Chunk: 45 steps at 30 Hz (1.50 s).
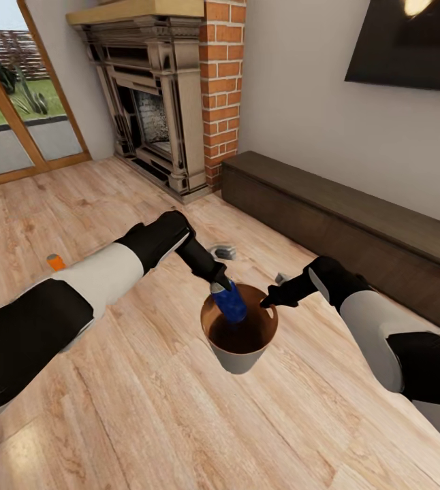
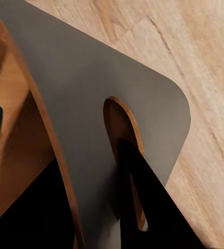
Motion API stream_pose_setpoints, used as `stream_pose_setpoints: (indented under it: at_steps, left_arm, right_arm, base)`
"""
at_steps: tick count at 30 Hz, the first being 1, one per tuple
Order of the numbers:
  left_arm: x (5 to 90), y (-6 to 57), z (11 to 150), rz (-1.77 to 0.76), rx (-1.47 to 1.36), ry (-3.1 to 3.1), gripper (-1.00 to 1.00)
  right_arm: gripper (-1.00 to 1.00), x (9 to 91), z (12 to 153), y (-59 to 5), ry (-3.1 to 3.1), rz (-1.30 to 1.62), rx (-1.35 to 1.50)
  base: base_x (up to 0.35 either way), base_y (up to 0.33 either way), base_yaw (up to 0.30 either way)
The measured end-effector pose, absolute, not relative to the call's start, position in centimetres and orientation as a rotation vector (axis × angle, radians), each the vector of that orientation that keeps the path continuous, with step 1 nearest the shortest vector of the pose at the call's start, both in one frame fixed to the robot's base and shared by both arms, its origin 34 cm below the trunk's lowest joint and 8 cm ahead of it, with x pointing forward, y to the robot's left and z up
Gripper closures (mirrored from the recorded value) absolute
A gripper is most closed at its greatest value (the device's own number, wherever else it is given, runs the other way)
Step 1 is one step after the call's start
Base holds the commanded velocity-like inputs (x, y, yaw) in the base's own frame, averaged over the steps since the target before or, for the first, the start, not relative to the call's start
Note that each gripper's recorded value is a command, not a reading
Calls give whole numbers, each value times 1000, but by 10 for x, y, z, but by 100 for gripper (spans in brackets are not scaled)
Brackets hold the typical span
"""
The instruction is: Put the three can of soda from the living room inside the tash can in the kitchen.
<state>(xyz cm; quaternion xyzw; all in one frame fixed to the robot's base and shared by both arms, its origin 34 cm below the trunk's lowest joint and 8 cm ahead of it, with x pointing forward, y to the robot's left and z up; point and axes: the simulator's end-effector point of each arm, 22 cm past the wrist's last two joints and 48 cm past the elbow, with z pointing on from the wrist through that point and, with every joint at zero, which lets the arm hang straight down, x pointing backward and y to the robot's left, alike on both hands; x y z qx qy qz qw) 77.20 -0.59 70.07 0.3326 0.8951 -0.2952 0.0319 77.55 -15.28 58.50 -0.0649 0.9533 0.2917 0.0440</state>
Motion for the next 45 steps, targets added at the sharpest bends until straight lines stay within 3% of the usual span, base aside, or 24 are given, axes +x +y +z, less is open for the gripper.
stream_pose_setpoints:
  at_steps: [23, 45]
  left_arm:
    - [721, 1, 606, -738, 1057, 2856, 100]
    - [715, 5, 589, -657, 1065, 2863, 100]
  right_arm:
    - [100, 779, 602, -104, 2876, 977, -266]
    - [100, 777, 601, -103, 2881, 972, -273]
  base:
    - [0, 0, 0]
    - [0, 0, 0]
